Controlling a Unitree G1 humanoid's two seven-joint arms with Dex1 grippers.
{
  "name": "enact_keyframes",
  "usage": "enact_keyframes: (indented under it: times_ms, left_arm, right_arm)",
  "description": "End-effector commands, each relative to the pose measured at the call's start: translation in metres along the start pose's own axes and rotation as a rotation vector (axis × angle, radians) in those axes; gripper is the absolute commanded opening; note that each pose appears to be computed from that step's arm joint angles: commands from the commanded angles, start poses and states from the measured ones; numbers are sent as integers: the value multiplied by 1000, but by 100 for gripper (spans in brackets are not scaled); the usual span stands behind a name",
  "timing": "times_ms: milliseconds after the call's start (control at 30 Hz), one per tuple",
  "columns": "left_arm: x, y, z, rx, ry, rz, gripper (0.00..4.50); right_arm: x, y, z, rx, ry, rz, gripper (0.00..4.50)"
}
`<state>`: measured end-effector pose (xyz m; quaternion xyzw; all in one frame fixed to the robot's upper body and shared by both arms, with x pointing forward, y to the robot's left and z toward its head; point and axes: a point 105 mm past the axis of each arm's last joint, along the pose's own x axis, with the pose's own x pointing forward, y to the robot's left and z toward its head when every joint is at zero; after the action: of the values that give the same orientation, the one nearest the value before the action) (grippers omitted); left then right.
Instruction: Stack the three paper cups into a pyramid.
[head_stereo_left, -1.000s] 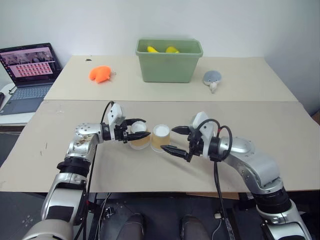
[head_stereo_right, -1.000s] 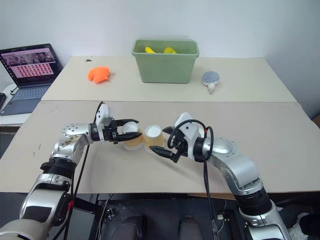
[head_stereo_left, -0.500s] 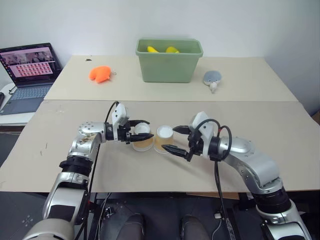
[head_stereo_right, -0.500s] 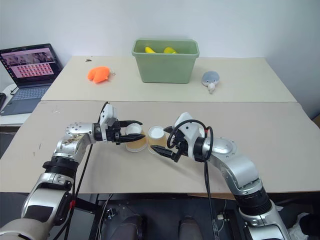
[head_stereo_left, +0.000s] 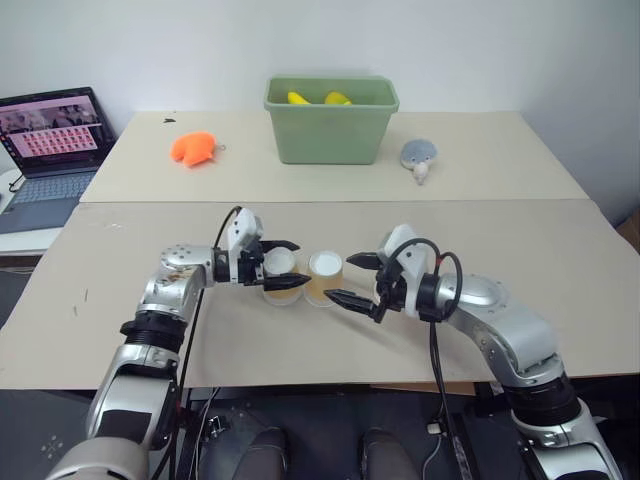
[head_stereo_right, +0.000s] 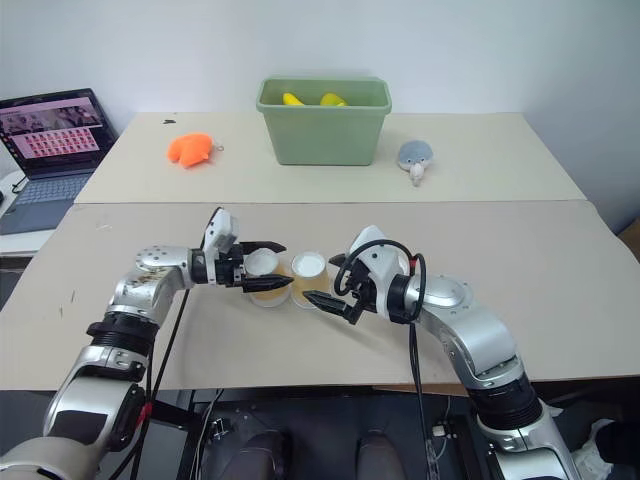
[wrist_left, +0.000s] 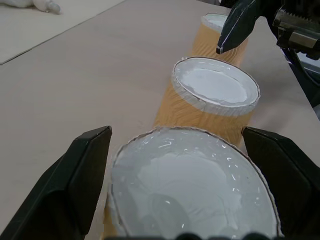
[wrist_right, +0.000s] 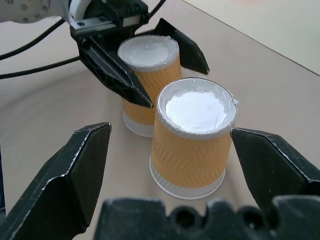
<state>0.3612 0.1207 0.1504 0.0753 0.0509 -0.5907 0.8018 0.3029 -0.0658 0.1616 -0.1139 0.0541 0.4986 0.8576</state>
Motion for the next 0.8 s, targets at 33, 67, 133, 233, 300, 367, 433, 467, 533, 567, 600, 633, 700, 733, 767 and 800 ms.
enact_keyframes:
  times_ms: [33,67,133,233,300,367,433,467,533,567,600,633,700,733,767,800]
  left_arm:
    - [-16,-9,34,66,-37,-22,443]
    - [-19,-11,38,70,-38,-26,443]
    - [-26,-19,50,78,-30,-44,443]
    - [-38,-29,68,72,-29,-64,443]
    - [-45,-34,76,53,-28,-77,443]
    - [-49,-36,78,41,-17,-75,443]
    - [-54,-34,76,40,3,-58,443]
    - [-55,-32,74,39,10,-47,443]
    - [-56,-29,70,35,17,-36,443]
    - [-56,-29,69,33,18,-34,443]
    - [-56,-29,68,29,18,-32,443]
    - [-55,-29,66,28,18,-32,443]
    - [-54,-30,65,24,15,-31,443]
    - [-53,-30,65,23,13,-30,443]
    - [-53,-31,65,23,12,-30,443]
    - [-53,-31,65,23,9,-29,443]
  right_arm:
    - [-2,-1,12,-40,-44,-2,450]
    - [-2,-1,12,-40,-44,-1,450]
    - [-2,-1,11,-38,-44,-3,450]
    - [-4,-3,13,-40,-48,-17,450]
    - [-10,-8,18,-52,-61,-37,450]
    - [-18,-14,25,-69,-75,-59,450]
    - [-30,-25,35,-85,-94,-94,450]
    - [-38,-31,40,-94,-101,-105,450]
    - [-50,-38,49,-109,-116,-118,450]
    - [-53,-41,52,-113,-121,-123,450]
    - [-57,-45,55,-116,-126,-128,450]
    - [-61,-48,57,-119,-129,-132,450]
    - [-68,-54,58,-114,-128,-143,450]
    - [-73,-57,54,-110,-113,-150,450]
    - [-78,-59,48,-107,-90,-150,450]
    - [-84,-59,38,-103,-53,-143,450]
